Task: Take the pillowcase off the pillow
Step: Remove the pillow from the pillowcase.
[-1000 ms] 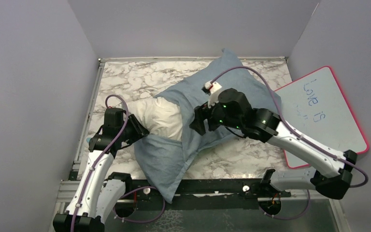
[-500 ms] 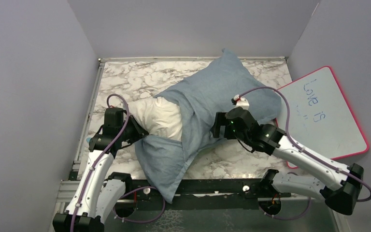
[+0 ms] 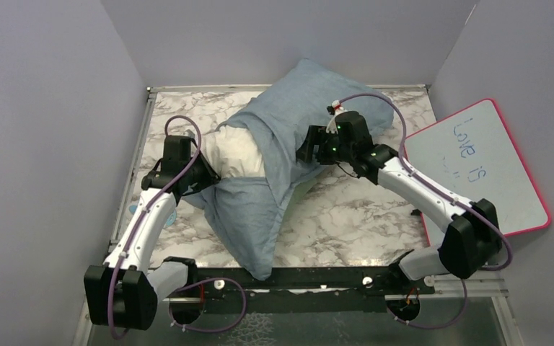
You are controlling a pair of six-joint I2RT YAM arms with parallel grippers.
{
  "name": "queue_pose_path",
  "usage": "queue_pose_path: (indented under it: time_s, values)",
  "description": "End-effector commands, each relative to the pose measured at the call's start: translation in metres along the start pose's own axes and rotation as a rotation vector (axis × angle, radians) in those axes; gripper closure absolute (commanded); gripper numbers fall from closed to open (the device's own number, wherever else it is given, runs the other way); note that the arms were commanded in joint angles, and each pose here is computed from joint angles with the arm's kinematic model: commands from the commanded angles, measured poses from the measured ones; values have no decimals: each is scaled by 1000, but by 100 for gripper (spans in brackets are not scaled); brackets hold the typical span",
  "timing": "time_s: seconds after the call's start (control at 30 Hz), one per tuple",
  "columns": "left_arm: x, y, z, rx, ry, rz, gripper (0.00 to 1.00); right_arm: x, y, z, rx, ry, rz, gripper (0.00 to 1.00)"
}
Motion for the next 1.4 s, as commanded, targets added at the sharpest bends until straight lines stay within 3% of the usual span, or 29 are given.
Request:
queue_pose_path:
  time_s: [0.0,0.1,0.3,0.43,0.6,0.83,1.07,1.23,1.37]
  values:
    - [-19,6,50,-180,-104,-30,91,25,43,11,-108,96,137,19]
    - [-20,0,59,-182,-131,-28,89,45,73,20,-139,226,264,20]
    - [-30,3,69,-227,-156,-97,72,104,74,-4,-6,520,509,23]
    - [-27,13,54,-212,-121,-92,46,141,51,-39,66,686,560,22]
    - [-22,43,30,-229,-60,-66,29,151,13,-52,139,727,516,22]
    - [-20,62,-17,-186,51,-165,28,139,-21,-61,213,730,400,26]
    - [-17,54,-46,-110,131,-245,27,128,-14,-91,422,718,519,65]
    - [-22,47,-44,-93,159,-309,27,113,-6,-123,585,698,561,71]
    - [-30,46,-39,-107,183,-399,26,103,-5,-132,595,674,517,70]
Point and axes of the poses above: each gripper's point midway between its finger pads, its own y axis back along the fingers, its own x axis along the line the jaws close on, z = x × y, the point moved 8 cm from there along y, back along the fingers, and after that the axes turned 12 degrees about -y, right-handed, at the moved point
